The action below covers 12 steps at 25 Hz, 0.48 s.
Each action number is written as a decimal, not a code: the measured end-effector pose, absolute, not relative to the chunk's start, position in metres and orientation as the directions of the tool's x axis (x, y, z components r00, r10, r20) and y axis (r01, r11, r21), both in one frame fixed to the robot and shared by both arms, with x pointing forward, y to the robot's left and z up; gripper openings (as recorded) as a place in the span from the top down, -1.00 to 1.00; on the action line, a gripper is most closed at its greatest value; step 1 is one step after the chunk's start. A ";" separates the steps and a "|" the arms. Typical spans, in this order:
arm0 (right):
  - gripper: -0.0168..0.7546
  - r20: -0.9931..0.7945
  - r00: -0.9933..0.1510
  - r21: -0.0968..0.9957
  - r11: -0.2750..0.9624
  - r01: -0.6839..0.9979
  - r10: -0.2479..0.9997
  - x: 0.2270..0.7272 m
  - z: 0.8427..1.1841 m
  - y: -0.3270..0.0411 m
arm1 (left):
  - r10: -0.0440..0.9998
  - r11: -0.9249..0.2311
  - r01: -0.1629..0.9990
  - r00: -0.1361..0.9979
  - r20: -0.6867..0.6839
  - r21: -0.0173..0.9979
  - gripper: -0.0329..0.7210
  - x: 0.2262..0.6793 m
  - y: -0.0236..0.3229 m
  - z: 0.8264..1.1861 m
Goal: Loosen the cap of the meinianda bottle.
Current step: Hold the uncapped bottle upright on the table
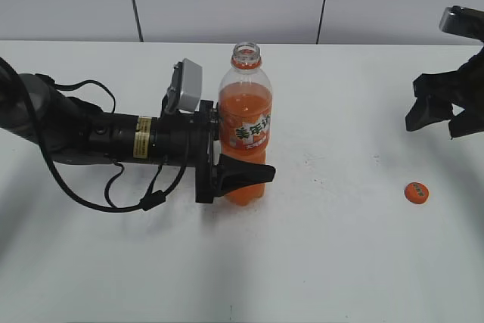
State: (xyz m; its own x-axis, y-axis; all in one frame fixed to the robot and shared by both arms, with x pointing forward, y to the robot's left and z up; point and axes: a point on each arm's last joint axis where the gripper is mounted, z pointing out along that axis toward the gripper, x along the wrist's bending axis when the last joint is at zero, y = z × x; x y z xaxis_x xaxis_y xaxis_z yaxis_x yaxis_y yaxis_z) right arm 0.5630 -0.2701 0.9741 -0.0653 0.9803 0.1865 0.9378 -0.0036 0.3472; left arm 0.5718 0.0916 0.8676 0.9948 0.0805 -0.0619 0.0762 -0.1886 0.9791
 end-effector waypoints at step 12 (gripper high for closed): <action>-0.40 0.189 -0.073 0.390 -0.007 0.921 0.979 0.558 0.991 -0.270 | 0.044 -0.184 0.006 0.999 0.002 0.983 -0.65 0.570 0.091 0.895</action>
